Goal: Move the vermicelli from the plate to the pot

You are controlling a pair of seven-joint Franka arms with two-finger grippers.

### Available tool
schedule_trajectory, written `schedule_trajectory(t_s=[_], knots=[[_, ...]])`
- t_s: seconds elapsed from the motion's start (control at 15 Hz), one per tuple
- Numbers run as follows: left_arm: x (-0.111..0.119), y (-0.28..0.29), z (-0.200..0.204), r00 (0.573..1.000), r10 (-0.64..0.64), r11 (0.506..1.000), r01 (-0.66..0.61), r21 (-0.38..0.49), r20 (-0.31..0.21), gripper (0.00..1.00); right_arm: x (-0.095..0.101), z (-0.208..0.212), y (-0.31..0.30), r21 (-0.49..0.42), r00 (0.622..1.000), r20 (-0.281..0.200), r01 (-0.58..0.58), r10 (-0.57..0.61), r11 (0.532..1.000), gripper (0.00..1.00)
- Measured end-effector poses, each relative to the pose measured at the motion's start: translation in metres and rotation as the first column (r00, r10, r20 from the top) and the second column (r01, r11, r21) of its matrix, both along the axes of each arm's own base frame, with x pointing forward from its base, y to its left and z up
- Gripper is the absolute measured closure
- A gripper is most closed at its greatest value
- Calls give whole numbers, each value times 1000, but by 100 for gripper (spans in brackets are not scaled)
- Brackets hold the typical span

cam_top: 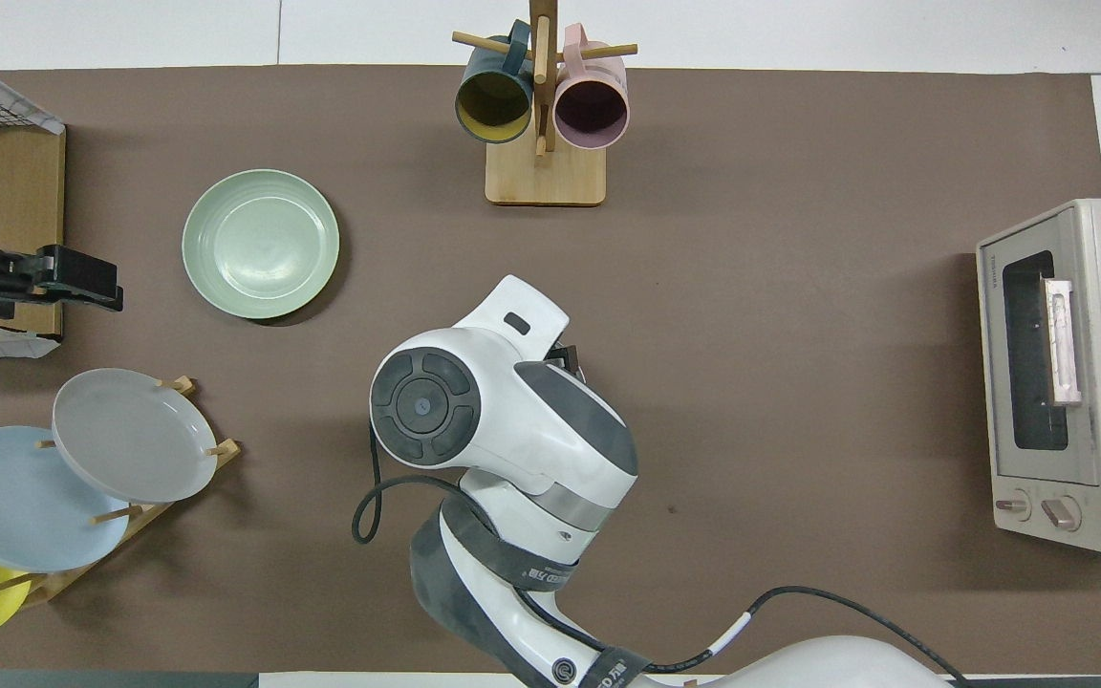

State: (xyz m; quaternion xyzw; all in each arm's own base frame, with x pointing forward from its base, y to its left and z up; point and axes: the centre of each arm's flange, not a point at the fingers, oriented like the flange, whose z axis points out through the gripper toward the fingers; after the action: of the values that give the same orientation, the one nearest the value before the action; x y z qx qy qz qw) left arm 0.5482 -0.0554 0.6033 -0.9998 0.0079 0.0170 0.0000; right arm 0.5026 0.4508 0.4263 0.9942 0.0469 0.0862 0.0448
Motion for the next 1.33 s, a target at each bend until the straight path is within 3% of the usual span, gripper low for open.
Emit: schedule_trajectory(t_s=[0.33, 0.67, 0.87, 1.33], knots=[[0, 0, 0, 1000, 0, 1000, 0, 0, 0, 0, 19, 48, -34, 10, 998, 17, 60, -60, 998, 0], [0, 0, 0, 1000, 0, 1000, 0, 0, 0, 0, 37, 125, -138, 56, 982, -85, 175, -170, 983, 0], [0, 0, 0, 1000, 0, 1000, 0, 0, 0, 0, 36, 163, -205, 31, 974, -124, 194, -189, 981, 0], [0, 0, 0, 1000, 0, 1000, 0, 0, 0, 0, 28, 185, -305, -41, 966, -224, 125, -131, 991, 0]])
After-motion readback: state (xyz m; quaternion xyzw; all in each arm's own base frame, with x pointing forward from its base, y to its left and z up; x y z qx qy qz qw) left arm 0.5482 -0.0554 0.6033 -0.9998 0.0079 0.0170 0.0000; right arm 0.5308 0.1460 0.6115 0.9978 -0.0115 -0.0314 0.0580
